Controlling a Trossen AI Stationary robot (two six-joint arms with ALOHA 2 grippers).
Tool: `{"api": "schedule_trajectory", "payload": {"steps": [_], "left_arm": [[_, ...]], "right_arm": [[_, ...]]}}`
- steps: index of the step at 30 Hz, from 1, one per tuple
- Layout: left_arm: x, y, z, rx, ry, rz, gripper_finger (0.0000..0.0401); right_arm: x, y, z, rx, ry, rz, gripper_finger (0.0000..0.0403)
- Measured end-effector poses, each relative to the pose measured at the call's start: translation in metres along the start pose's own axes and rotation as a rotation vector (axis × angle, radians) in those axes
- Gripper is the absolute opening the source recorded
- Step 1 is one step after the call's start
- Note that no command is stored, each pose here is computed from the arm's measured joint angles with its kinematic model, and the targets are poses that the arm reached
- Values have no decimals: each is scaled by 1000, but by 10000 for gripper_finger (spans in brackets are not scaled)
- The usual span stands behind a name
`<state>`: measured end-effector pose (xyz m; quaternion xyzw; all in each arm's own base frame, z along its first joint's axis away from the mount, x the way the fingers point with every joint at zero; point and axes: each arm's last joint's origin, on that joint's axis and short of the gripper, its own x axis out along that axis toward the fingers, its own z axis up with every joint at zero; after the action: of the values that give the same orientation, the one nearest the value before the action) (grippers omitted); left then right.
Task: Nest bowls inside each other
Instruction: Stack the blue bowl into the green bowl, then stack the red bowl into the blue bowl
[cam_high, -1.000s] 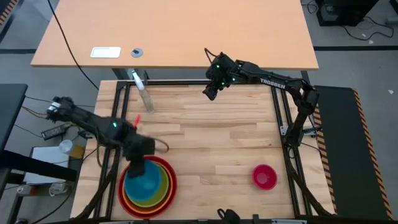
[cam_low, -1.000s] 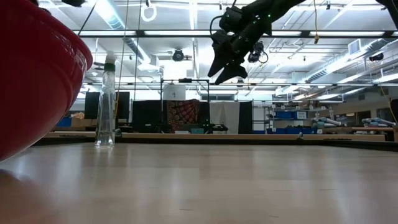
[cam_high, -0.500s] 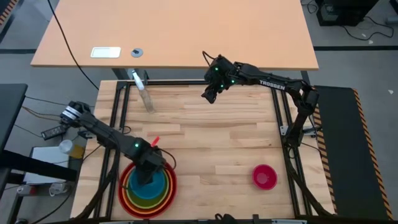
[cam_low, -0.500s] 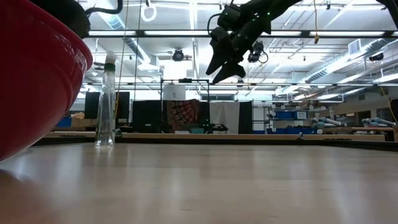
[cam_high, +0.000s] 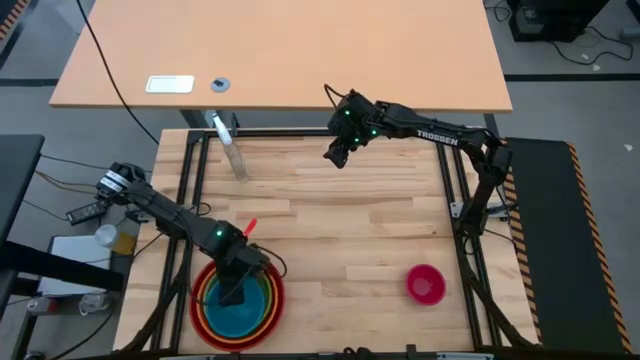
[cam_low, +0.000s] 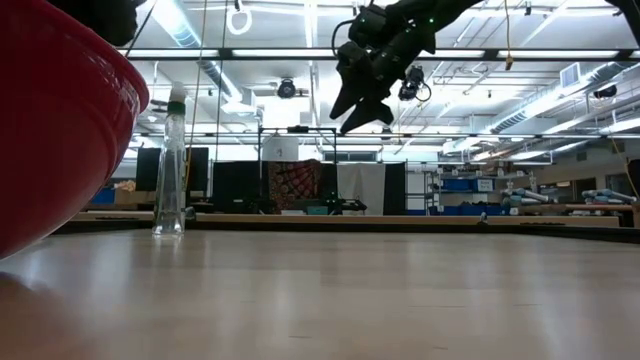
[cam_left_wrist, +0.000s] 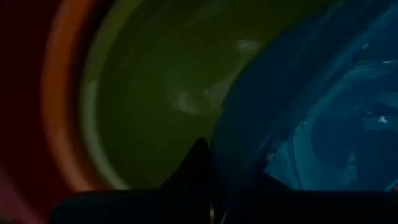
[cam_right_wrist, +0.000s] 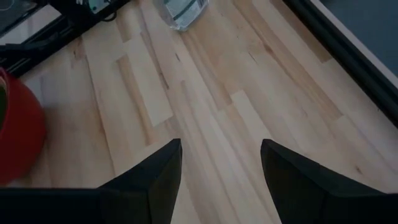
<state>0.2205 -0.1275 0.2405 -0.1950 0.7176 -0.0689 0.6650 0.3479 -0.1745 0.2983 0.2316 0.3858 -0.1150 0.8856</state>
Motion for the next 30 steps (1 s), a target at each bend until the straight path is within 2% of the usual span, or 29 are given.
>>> {"api": "schedule_trajectory", "payload": {"steps": [2, 7, 10, 14, 19, 23, 26, 30], "left_arm": [[2, -4, 1, 29, -22, -15, 9], [3, -2, 1, 28, -57, 34, 12], [3, -3, 1, 36, -65, 45, 29], [3, -4, 2, 76, -74, 29, 77], [3, -4, 2, 116, -77, 35, 157], [3, -1, 1, 101, -54, 48, 212], [-1, 2, 0, 47, -25, 56, 236], [-14, 2, 1, 0, -24, 79, 248]], "right_arm": [[0, 0, 0, -2, -4, 4, 224], [0, 1, 1, -2, -4, 15, 221], [0, 1, 1, -3, -4, 18, 217], [0, 1, 0, -3, -3, 19, 213], [0, 2, 0, 5, 0, 34, 211], [2, 7, -1, -2, 5, 46, 210], [3, 10, -1, -9, 7, 50, 210], [3, 11, -2, -12, 8, 47, 210]]}}
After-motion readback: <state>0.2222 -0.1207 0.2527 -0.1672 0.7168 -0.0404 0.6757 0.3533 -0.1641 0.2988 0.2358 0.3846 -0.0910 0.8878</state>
